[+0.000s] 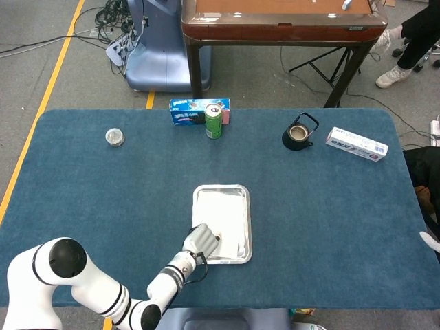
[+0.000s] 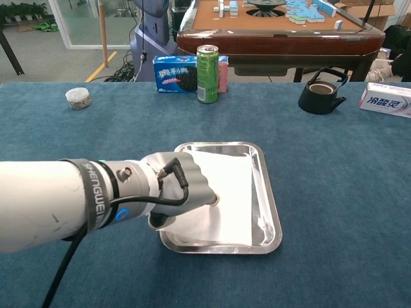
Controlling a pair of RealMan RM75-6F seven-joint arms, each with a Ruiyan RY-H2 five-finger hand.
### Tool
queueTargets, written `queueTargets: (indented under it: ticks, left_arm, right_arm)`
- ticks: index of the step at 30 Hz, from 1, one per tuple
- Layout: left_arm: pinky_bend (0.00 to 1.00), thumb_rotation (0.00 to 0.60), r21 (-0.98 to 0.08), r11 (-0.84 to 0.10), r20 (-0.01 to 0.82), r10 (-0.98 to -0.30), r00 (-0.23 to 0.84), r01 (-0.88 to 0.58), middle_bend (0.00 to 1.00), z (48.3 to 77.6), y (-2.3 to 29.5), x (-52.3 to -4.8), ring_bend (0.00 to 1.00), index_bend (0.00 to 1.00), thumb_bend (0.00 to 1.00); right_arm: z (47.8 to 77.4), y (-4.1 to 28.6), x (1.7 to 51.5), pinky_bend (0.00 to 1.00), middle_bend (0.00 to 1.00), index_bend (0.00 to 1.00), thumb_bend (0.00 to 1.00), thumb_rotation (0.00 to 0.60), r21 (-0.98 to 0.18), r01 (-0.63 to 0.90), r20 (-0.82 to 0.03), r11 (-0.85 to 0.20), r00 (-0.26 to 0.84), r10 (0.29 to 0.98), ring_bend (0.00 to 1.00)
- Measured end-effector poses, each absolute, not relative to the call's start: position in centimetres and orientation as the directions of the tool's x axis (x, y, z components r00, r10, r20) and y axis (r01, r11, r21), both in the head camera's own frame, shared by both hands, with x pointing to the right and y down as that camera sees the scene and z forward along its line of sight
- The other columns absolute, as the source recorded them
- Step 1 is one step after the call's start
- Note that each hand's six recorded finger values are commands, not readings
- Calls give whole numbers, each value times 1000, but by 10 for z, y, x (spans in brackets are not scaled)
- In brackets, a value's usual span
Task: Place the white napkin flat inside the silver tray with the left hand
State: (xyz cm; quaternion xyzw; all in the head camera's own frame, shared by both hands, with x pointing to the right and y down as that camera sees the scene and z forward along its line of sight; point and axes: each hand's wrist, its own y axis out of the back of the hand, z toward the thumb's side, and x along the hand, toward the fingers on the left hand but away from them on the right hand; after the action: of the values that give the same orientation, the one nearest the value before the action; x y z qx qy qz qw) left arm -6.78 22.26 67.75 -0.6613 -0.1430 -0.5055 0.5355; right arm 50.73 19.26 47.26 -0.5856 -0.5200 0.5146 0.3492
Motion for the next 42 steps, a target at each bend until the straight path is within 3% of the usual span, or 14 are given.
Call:
queueTargets:
  ticks: [42]
  left_arm:
    - [1000, 600, -561, -389, 823, -361, 439, 731, 1000, 688, 219, -51, 940, 121, 491]
  right_arm:
    - [467, 195, 516, 265, 252, 261, 73, 600, -946, 275, -202, -170, -93, 975, 168]
